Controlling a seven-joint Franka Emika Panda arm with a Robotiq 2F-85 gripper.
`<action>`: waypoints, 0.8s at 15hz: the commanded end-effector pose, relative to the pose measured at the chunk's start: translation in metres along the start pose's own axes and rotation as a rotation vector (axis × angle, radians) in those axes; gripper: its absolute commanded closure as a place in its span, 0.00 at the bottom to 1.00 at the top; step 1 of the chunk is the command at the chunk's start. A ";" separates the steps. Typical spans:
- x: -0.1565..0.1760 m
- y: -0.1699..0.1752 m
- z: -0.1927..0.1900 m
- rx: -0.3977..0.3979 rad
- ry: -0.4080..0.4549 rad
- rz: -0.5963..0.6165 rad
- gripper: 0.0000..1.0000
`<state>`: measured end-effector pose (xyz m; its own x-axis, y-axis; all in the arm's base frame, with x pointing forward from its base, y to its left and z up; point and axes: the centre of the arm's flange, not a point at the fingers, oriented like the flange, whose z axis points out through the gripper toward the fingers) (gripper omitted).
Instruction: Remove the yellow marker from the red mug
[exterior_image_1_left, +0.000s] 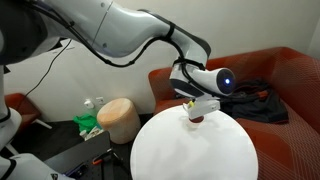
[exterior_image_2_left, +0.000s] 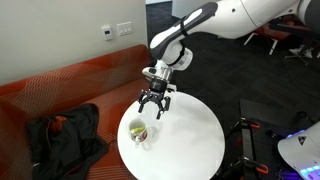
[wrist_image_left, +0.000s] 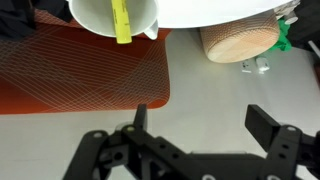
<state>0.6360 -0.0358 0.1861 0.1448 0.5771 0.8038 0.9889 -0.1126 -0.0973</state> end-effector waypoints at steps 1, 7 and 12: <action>-0.014 0.022 0.008 -0.031 -0.046 -0.070 0.00; -0.031 0.043 0.029 -0.104 -0.110 -0.109 0.00; -0.032 0.050 0.047 -0.106 -0.137 -0.127 0.02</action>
<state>0.6699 -0.0289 0.1315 0.0663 0.6763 0.7336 0.9910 -0.1305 0.0308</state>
